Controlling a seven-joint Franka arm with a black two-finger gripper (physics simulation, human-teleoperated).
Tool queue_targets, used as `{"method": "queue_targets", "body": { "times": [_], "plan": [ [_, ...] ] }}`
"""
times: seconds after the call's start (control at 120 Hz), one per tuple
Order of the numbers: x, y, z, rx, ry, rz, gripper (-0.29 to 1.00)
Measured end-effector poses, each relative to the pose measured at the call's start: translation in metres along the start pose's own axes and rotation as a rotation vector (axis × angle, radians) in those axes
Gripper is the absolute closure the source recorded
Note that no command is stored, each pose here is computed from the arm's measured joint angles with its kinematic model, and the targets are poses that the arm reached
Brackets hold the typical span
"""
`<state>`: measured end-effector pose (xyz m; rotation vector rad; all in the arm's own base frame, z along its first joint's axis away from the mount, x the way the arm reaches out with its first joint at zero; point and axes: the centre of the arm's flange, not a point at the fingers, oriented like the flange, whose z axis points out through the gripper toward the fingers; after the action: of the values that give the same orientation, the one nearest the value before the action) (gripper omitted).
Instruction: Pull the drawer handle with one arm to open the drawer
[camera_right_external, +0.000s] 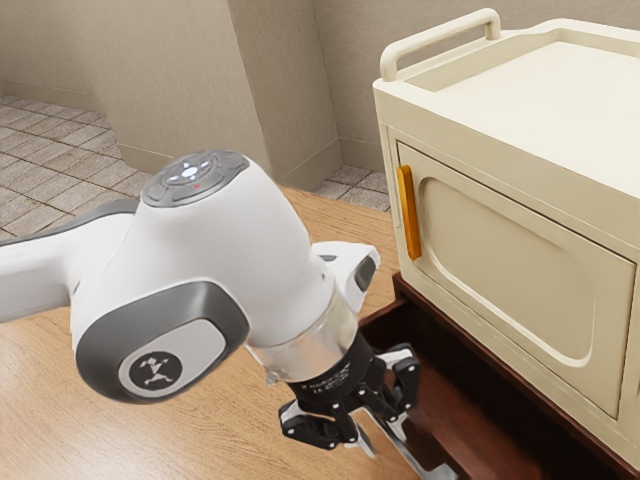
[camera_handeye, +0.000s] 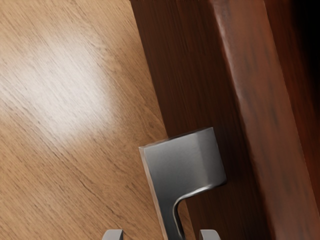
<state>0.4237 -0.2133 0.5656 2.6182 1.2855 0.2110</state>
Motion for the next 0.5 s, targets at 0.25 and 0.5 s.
{"method": "queue_targets", "body": {
  "times": [0.25, 0.5],
  "plan": [
    [-0.004, -0.012, 0.002, -0.004, -0.004, 0.007, 0.57],
    [-0.006, -0.020, -0.002, -0.028, -0.001, 0.014, 0.57]
  ]
}}
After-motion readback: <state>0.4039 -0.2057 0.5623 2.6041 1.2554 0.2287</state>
